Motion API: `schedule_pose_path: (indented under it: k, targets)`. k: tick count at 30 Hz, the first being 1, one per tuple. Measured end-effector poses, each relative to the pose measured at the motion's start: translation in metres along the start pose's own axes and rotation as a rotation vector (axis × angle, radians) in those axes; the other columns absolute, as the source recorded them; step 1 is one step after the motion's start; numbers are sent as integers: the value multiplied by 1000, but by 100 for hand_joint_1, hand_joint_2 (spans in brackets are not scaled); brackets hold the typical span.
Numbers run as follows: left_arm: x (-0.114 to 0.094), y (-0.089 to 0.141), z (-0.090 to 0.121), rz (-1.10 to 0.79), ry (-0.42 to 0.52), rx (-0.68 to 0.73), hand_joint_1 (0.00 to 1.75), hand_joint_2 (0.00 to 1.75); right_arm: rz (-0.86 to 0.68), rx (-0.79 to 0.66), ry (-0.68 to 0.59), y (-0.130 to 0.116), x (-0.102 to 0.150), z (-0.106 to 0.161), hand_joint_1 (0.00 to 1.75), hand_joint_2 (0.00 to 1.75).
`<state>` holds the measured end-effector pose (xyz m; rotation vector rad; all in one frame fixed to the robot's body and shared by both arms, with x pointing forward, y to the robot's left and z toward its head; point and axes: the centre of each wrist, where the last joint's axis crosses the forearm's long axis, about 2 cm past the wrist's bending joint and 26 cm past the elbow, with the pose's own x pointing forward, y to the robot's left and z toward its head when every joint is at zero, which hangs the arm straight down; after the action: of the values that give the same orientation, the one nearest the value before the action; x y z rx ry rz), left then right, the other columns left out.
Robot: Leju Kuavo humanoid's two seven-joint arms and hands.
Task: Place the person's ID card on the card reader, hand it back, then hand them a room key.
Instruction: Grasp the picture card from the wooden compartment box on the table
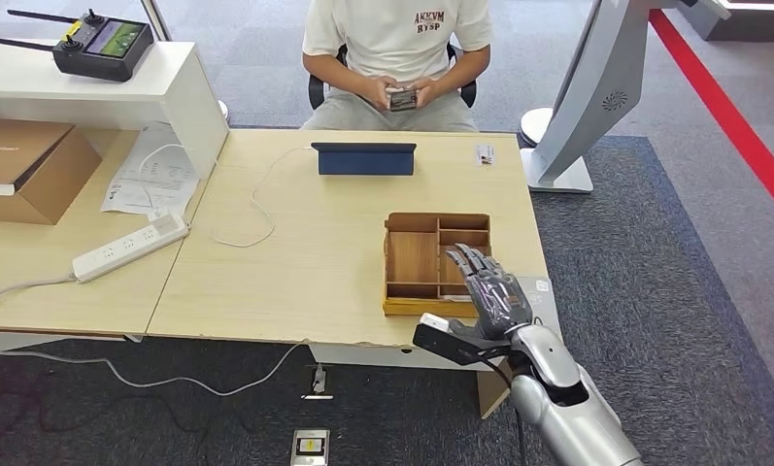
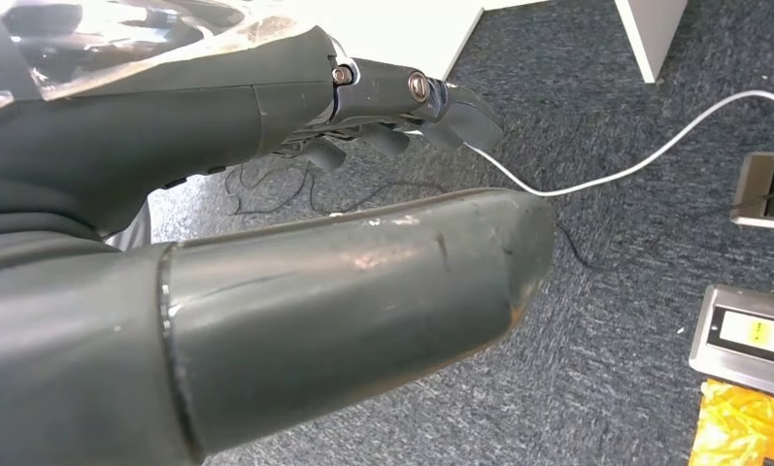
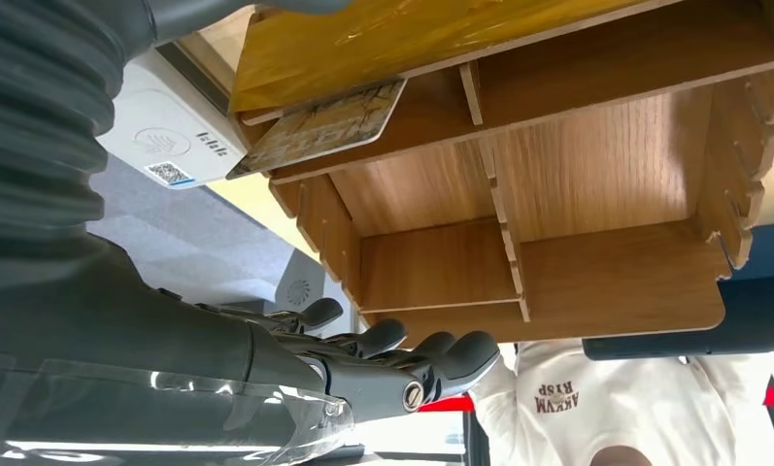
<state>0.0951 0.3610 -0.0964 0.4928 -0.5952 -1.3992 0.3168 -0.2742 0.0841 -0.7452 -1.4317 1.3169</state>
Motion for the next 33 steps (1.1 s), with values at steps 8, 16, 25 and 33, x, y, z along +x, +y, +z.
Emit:
schedule_pose_path:
  k: [8, 16, 25, 33]
  targets:
    - [0, 0, 0, 3, -6, 0, 0, 0, -3, 3, 10, 6, -1, -2, 0, 175]
    - [1, 0, 0, 4, -5, 0, 0, 0, -7, -12, 23, 7, -6, -5, 0, 175]
    - [1, 0, 0, -4, -13, -1, 0, 0, -14, 0, 38, 11, -12, -4, 1, 175]
    - [1, 0, 0, -2, -16, 1, 0, 0, -19, 8, 46, 12, -15, -4, 0, 175]
